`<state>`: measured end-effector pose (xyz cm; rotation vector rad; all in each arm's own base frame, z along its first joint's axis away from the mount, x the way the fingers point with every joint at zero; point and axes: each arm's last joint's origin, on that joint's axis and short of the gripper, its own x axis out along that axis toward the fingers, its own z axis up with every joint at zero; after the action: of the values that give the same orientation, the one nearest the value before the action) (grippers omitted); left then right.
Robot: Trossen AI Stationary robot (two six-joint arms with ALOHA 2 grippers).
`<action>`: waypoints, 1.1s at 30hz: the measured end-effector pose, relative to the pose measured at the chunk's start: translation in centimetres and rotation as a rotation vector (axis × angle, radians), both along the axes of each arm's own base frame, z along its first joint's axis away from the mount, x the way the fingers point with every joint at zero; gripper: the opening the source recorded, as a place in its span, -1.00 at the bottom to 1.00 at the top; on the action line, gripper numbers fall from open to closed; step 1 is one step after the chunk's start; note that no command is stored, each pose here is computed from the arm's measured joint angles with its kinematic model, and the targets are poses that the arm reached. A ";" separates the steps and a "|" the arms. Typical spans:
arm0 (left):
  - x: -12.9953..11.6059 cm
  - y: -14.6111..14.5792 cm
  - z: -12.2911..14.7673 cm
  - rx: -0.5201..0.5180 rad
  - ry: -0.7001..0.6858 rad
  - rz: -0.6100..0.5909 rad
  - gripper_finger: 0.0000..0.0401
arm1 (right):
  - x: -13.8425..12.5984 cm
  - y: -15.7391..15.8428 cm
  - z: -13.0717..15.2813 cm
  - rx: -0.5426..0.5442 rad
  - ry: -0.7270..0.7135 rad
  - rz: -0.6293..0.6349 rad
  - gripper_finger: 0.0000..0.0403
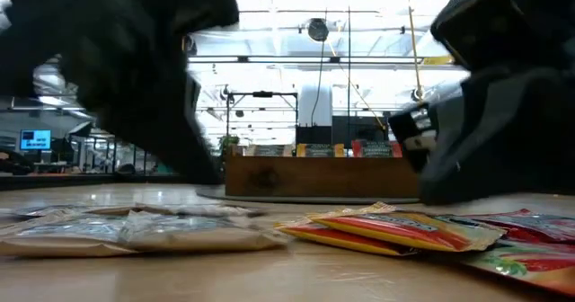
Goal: Pick & Place Tea
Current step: Adjust the brown tea bag on the table, then put the right orange tea bag into the middle slot of the wooden organizer
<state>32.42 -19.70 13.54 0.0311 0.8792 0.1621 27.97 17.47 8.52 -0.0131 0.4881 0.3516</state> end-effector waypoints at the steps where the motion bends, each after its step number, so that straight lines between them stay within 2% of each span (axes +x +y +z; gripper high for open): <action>1: 0.1 -0.1 0.4 -0.006 -0.020 -0.009 -0.91 | 0.1 -0.1 -0.3 -0.003 0.011 0.002 -1.00; 5: 0.4 -0.4 0.4 -0.012 -0.055 -0.033 -0.80 | 0.7 -0.9 -0.8 0.006 0.032 -0.041 -1.00; 9: 1.1 -0.6 0.5 -0.044 -0.087 -0.090 -0.73 | 1.0 -1.6 -0.8 -0.034 0.023 -0.058 -1.00; 16: 2.1 -0.6 1.1 -0.072 -0.156 -0.159 -0.71 | 1.9 -3.3 -0.8 -0.071 0.012 -0.103 -1.00; 20: 2.4 -0.2 1.2 -0.085 -0.160 -0.155 -0.71 | 2.2 -4.0 -0.6 -0.087 -0.015 -0.165 -1.00; 28: 2.4 -0.3 0.8 -0.111 -0.138 -0.174 -0.71 | 2.0 -3.3 1.9 -0.039 -0.087 -0.143 -1.00; 31: 2.6 -0.4 -0.2 -0.105 -0.125 -0.172 -0.71 | 1.7 -3.2 2.2 0.032 -0.039 -0.178 -1.00; 33: 2.9 -0.4 -1.1 -0.089 -0.137 -0.156 -0.71 | 1.6 -3.5 1.8 0.034 0.021 -0.203 -0.99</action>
<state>35.29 -20.12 12.49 0.0051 0.7436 -0.0205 29.53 13.93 10.30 0.0727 0.4994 0.1605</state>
